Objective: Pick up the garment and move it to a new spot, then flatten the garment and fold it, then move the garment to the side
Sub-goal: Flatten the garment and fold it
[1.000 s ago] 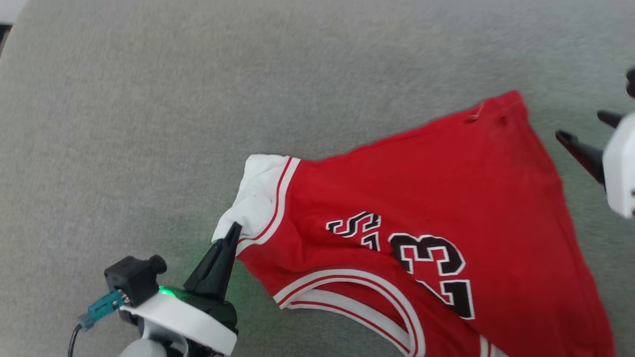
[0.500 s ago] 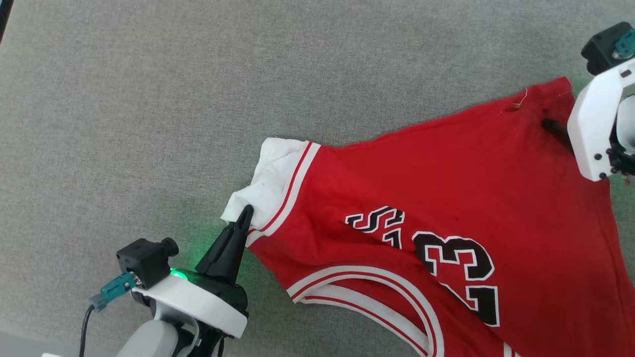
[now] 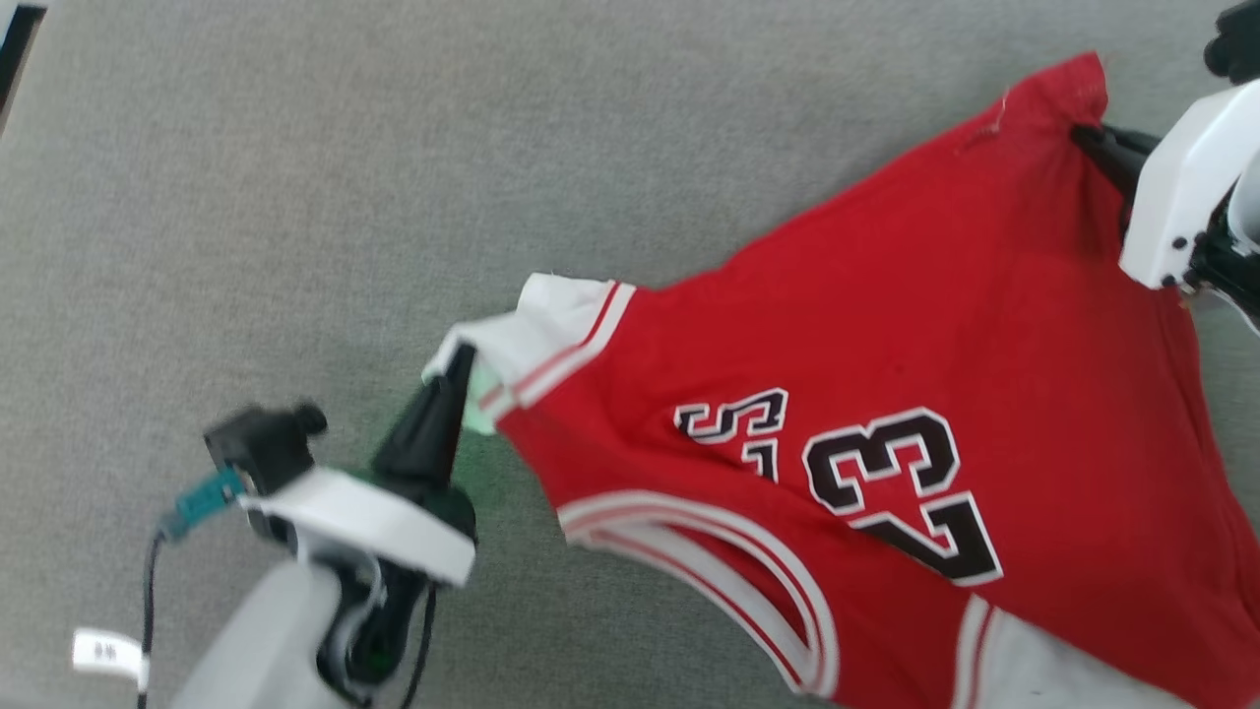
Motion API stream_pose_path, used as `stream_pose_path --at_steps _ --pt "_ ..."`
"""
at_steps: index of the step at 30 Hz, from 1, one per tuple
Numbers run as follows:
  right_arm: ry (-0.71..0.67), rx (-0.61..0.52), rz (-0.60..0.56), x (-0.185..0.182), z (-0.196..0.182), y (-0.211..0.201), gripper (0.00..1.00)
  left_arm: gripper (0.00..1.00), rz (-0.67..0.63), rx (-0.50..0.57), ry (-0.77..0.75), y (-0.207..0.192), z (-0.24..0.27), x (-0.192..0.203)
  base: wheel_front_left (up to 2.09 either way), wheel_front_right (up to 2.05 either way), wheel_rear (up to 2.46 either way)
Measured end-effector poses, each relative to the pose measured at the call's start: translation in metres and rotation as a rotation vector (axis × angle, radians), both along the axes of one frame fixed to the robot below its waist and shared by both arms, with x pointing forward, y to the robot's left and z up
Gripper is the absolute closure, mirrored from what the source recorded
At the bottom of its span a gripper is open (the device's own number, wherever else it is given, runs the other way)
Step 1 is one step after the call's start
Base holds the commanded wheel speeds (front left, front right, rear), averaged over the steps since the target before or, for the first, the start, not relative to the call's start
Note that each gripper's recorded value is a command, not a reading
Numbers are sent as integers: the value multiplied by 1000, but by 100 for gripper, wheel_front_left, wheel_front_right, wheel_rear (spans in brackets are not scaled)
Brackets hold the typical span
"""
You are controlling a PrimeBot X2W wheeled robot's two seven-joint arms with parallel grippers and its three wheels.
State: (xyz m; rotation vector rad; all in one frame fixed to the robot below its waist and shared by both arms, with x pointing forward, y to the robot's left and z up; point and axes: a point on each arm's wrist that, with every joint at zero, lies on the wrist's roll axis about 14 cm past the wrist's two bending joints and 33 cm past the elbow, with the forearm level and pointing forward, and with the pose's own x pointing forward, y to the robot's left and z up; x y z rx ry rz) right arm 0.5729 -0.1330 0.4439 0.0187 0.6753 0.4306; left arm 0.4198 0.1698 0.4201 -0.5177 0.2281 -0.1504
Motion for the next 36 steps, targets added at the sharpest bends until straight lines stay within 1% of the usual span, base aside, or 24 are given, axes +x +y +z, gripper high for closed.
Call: stream_pose_path --at_steps 5,9,11,14,15,17,19,23,26,29,31,33,34,36 --pt "-123 99 -86 9 36 -6 100 100 -20 4 -134 -2 44 40 0 0 0" --pt "-242 153 -171 22 76 -25 100 100 -40 -18 -244 -6 90 78 0 0 0" --pt "-296 188 -220 30 95 -35 100 100 -58 0 -289 -7 112 99 0 0 0" --pt "-361 273 -289 43 122 -42 100 100 -47 -32 -348 -3 150 133 0 0 0" --pt "-379 285 -306 48 130 -45 100 100 -47 -44 -368 -2 164 144 0 0 0" --pt "-426 291 -332 57 146 -50 100 100 -44 -47 -406 0 190 167 0 0 0" --pt "-471 304 -356 66 162 -54 100 100 -46 5 -431 2 207 185 0 0 0" --pt "-588 302 -399 83 201 -66 100 100 -43 47 -491 0 246 218 0 0 0" --pt "-672 306 -438 91 228 -79 100 100 -15 46 -583 2 289 236 0 0 0" --pt "-739 315 -471 96 251 -89 100 100 6 30 -691 0 333 243 0 0 0" --pt "-760 291 -484 96 255 -94 100 100 -2 41 -725 -6 347 244 0 0 0" --pt "-749 278 -492 96 250 -96 100 100 3 24 -729 -7 348 245 0 0 0" --pt "-734 265 -489 96 244 -95 100 100 2 17 -723 -8 345 245 0 0 0" --pt "-697 248 -482 96 228 -90 100 100 -15 39 -683 -12 326 245 0 0 0"
